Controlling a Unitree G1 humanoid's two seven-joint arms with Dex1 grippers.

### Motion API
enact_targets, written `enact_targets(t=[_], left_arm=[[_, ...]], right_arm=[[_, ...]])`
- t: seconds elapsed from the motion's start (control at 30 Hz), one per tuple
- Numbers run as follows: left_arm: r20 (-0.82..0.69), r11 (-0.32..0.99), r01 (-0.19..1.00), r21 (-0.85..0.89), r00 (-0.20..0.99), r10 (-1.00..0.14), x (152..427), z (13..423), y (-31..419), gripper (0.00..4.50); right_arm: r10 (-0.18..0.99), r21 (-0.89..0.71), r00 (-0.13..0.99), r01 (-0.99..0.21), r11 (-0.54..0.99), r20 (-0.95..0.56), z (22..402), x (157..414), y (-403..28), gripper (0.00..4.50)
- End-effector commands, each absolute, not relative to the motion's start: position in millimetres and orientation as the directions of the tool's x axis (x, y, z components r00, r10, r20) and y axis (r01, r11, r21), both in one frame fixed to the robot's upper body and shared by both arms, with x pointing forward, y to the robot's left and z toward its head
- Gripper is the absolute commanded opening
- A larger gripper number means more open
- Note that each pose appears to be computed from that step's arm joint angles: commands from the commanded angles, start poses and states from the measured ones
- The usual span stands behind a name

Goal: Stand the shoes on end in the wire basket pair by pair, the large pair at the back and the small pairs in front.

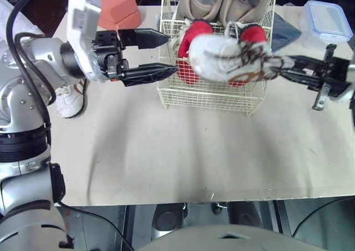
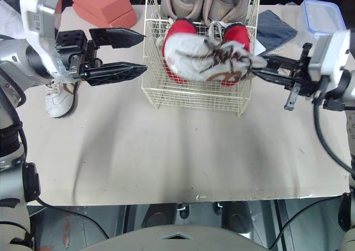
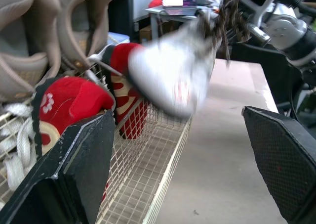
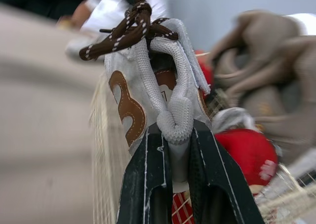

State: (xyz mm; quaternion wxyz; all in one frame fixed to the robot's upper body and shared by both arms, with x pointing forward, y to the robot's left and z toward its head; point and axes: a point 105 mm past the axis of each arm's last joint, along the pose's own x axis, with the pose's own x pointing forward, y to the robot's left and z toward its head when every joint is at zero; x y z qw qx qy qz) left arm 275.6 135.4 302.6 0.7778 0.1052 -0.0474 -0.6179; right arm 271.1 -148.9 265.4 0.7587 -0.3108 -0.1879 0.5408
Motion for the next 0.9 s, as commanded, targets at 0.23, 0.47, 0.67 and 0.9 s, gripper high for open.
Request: enact_targets(t=[0.23,0.47,0.67,0.9], left_arm=[[-0.089,0.164,0.945,0.283,0.196,-0.977,272.0,300.9,129.0,4.5],[-0.213,0.012,0.969,0.248,0.067,-0.975,258.8,279.4,117.0,4.5],[-0.293,-0.047,0.977,0.207,0.016,-0.956,261.2,266.1,110.3,4.5],[-0.313,0.021,0.967,0.255,0.103,-0.944,280.1,268.0,115.5,4.5]], right_arm=[[0.963,-0.939,0.162,-0.306,-0.159,-0.216,274.4,256.5,-108.1,0.01],[0.94,-0.948,0.155,-0.14,-0.285,-0.305,273.7,262.1,-98.9,0.01],[0.936,-0.95,0.161,-0.025,-0.312,-0.312,278.4,268.5,-91.2,0.01],[0.951,-0.951,0.129,0.094,-0.295,-0.283,280.8,261.5,-86.9,0.01]])
